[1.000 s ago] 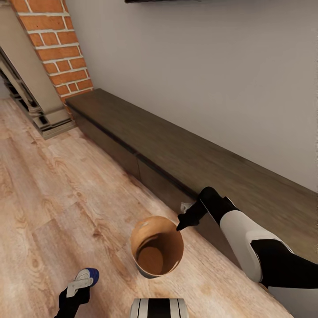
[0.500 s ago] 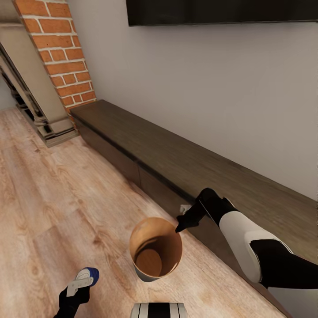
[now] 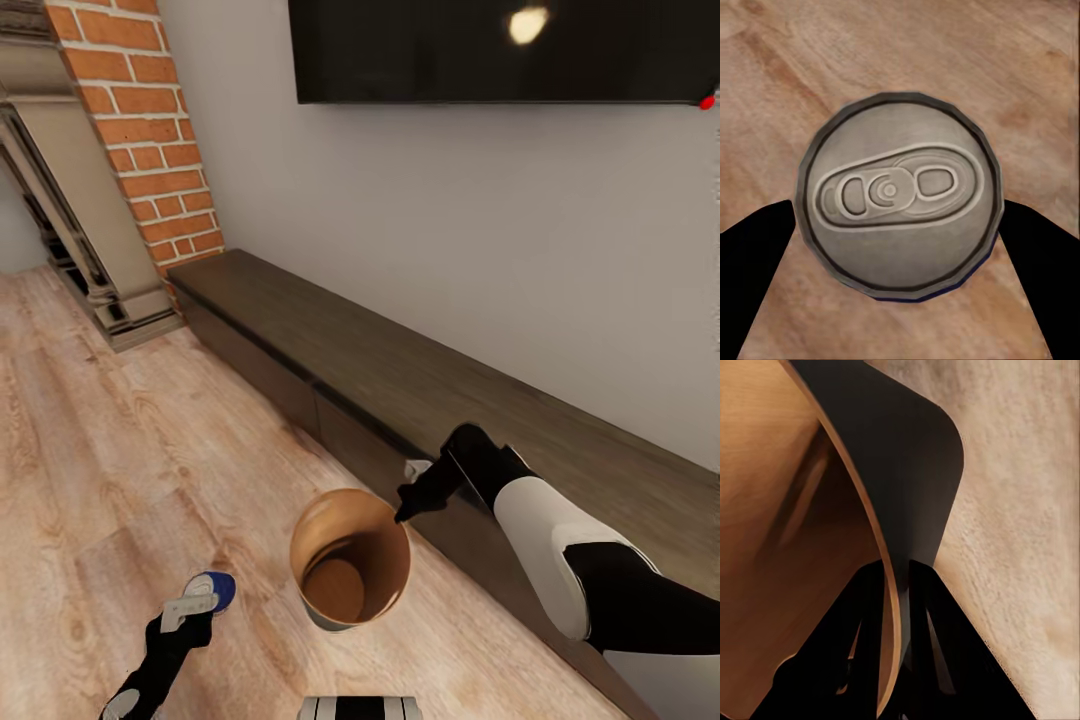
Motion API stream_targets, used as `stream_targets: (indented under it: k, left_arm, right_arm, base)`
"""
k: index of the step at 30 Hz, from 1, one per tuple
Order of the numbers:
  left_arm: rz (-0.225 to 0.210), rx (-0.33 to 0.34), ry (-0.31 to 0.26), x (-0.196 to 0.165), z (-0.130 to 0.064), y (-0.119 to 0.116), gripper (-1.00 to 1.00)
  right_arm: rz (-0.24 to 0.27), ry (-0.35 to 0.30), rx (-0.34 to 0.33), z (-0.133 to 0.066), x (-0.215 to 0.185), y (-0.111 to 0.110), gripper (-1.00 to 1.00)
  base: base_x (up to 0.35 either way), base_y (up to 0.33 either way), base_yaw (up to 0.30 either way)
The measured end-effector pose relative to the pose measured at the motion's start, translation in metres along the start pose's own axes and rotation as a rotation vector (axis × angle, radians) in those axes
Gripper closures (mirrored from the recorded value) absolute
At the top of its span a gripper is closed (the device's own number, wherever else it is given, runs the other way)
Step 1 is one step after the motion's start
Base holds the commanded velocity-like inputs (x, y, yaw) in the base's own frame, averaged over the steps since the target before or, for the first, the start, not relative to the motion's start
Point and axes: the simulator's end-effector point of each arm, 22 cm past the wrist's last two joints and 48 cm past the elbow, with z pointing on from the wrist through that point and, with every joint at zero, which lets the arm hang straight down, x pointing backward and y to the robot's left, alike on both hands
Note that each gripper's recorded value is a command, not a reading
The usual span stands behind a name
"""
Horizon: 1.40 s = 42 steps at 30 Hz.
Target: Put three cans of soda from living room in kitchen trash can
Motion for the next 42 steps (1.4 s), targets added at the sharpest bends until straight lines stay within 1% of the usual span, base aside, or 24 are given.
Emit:
stream_targets:
  k: [1, 4, 6, 8, 13, 20, 21, 25, 27, 30, 35, 39, 42]
  left_arm:
    - [0.000, 0.017, -0.023, -0.017, 0.002, -0.004, 1.00]
    - [-0.002, 0.033, -0.055, -0.043, 0.003, -0.009, 1.00]
    - [-0.002, 0.037, -0.073, -0.055, 0.003, -0.010, 1.00]
    - [0.000, 0.040, -0.086, -0.061, 0.001, -0.011, 1.00]
    - [0.003, 0.043, -0.100, -0.064, -0.004, -0.012, 1.00]
    - [0.004, 0.044, -0.110, -0.068, -0.005, -0.012, 1.00]
    - [0.004, 0.045, -0.111, -0.068, -0.005, -0.012, 1.00]
    - [0.005, 0.045, -0.111, -0.068, -0.006, -0.013, 1.00]
    - [0.005, 0.046, -0.113, -0.069, -0.006, -0.013, 1.00]
    - [0.006, 0.046, -0.115, -0.069, -0.006, -0.013, 1.00]
    - [0.006, 0.046, -0.114, -0.069, -0.006, -0.013, 1.00]
    - [0.006, 0.046, -0.112, -0.068, -0.006, -0.013, 1.00]
    - [0.006, 0.046, -0.112, -0.068, -0.006, -0.013, 1.00]
  right_arm:
    - [0.004, -0.006, -0.005, -0.002, -0.001, 0.002, 1.00]
    - [-0.001, -0.015, -0.001, -0.008, -0.002, 0.005, 1.00]
    - [-0.013, -0.019, 0.013, -0.012, -0.003, 0.005, 1.00]
    - [-0.013, -0.021, 0.012, -0.013, -0.003, 0.006, 1.00]
    - [-0.014, -0.029, 0.009, -0.014, -0.006, 0.007, 1.00]
    - [-0.012, -0.029, 0.012, -0.014, -0.006, 0.007, 1.00]
    - [-0.006, -0.033, 0.021, -0.014, -0.007, 0.005, 1.00]
    - [-0.024, -0.025, 0.082, -0.015, -0.005, -0.008, 1.00]
    - [-0.020, -0.027, 0.085, -0.015, -0.006, -0.009, 1.00]
    - [-0.004, -0.032, 0.069, -0.014, -0.006, -0.006, 1.00]
    - [-0.016, -0.029, 0.089, -0.015, -0.006, -0.011, 1.00]
    - [-0.006, -0.033, 0.077, -0.015, -0.006, -0.008, 1.00]
    - [-0.010, -0.031, 0.095, -0.015, -0.006, -0.012, 1.00]
  base:
    - [0.000, 0.000, 0.000]
    - [0.000, 0.000, 0.000]
    - [0.000, 0.000, 0.000]
    - [0.000, 0.000, 0.000]
    - [-0.056, 0.000, 0.000]
    - [-0.269, 0.000, 0.000]
    - [-0.311, 0.000, 0.000]
    - [-0.319, 0.000, 0.000]
    - [-0.322, 0.000, 0.000]
    - [-0.223, 0.000, 0.000]
    - [-0.039, 0.000, 0.000]
    - [-0.005, 0.000, 0.004]
    - [-0.002, 0.000, 0.083]
